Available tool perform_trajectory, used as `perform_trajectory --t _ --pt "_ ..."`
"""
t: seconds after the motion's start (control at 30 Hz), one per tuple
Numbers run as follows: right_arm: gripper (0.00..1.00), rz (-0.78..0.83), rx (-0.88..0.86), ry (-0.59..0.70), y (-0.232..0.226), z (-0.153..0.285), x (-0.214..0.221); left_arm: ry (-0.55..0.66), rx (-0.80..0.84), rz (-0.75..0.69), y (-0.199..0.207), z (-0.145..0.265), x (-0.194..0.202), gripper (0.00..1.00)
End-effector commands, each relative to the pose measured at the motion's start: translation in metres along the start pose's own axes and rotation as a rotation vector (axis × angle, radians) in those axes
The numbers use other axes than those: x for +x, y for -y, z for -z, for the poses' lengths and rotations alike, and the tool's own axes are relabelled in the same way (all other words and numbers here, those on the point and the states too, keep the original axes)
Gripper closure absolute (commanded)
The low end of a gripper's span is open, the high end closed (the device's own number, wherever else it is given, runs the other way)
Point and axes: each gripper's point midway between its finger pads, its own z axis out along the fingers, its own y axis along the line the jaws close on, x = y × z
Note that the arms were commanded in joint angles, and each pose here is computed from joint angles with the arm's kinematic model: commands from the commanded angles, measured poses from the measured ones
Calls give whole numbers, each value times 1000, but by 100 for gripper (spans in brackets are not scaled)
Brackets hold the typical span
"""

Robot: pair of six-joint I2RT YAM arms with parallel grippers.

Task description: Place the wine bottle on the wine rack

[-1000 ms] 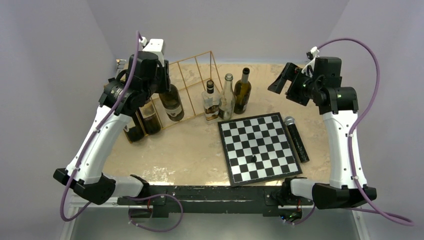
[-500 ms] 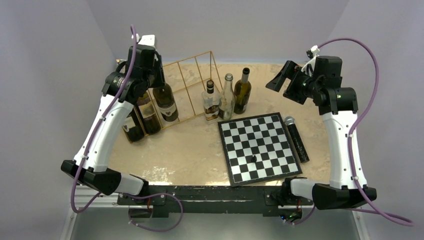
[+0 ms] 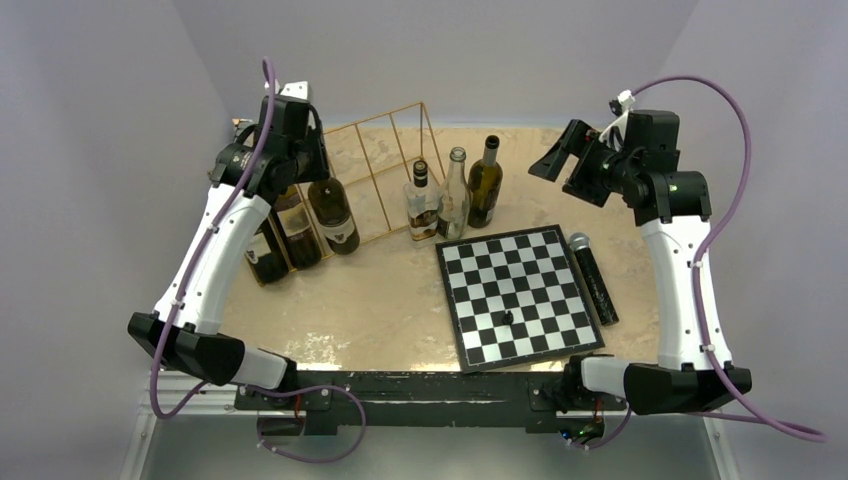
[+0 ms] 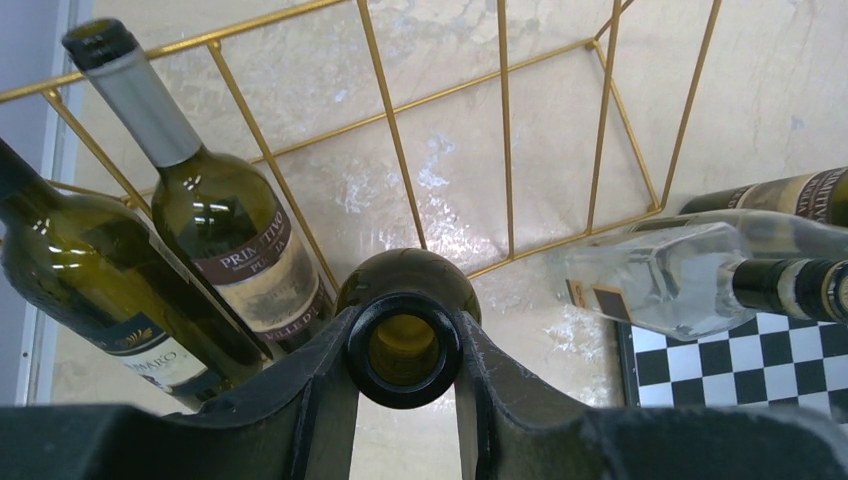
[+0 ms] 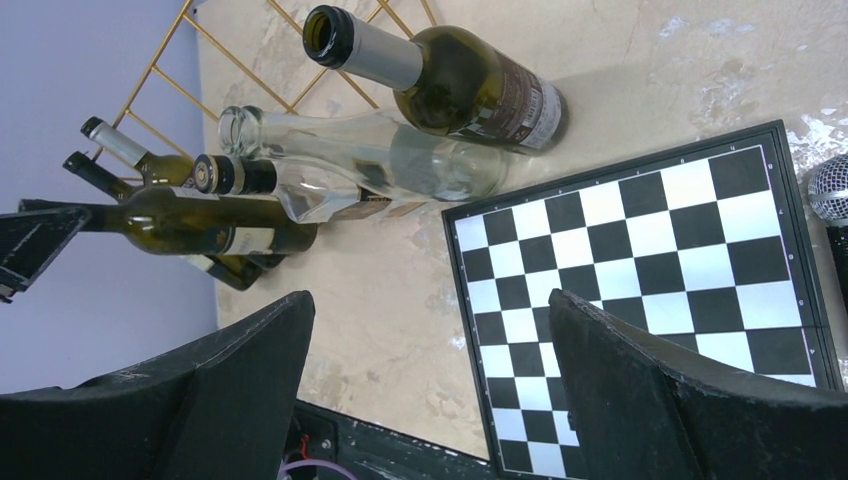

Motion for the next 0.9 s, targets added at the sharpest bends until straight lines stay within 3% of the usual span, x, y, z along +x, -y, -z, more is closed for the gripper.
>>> perform_trajectory --t 0.0,0.43,0.87 --pt "8 -4 -16 18 -2 -2 -4 98 41 50 6 10 -20 100" --pt "8 -2 -2 15 3 -1 0 101 -13 44 -8 -11 -24 100" --pt "8 -8 11 13 8 1 8 0 -21 26 -12 -28 12 100"
